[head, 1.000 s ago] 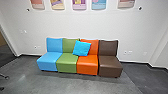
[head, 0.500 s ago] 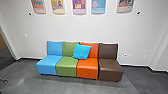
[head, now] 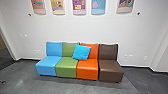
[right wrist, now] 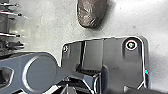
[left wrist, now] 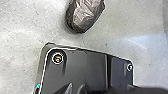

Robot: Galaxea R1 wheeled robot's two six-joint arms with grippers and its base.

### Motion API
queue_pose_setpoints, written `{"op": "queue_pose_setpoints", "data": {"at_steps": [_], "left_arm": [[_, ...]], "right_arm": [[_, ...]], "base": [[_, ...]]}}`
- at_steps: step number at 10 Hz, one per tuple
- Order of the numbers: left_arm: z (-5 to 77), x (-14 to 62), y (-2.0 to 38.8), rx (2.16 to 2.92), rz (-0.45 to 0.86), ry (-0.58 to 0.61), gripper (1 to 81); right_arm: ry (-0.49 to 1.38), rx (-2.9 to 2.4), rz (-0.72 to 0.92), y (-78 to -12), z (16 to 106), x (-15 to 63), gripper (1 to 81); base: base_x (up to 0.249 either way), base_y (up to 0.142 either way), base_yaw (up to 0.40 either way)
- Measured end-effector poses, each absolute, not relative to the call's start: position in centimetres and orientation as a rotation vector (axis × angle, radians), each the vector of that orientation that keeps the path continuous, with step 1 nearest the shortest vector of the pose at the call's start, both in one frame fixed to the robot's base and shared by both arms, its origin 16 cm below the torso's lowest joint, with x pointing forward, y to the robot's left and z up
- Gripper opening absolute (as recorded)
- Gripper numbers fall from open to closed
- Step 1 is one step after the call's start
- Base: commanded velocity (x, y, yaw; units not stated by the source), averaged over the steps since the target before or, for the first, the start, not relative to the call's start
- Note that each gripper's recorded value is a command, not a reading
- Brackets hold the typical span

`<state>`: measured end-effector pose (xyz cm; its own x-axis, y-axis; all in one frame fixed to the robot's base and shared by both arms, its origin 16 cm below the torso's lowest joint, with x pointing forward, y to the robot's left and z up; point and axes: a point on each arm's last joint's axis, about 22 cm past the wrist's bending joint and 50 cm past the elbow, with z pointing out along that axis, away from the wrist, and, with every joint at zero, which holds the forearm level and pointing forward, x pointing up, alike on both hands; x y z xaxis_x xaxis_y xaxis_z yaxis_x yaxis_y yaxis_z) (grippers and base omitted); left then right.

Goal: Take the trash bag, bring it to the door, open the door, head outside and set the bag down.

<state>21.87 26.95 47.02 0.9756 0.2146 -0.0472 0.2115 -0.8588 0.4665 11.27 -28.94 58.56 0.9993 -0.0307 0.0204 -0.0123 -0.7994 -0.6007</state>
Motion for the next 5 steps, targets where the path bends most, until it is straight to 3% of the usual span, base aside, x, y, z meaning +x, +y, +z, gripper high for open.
{"op": "queue_pose_setpoints", "data": {"at_steps": [5], "left_arm": [[44.0,26.4,26.9,2.617,-0.067,0.405,81.1]], "right_arm": [[0.082,-2.505,0.025,-30.6,57.4,15.1,81.1]], "base": [[0.0,0.0,0.0]]}}
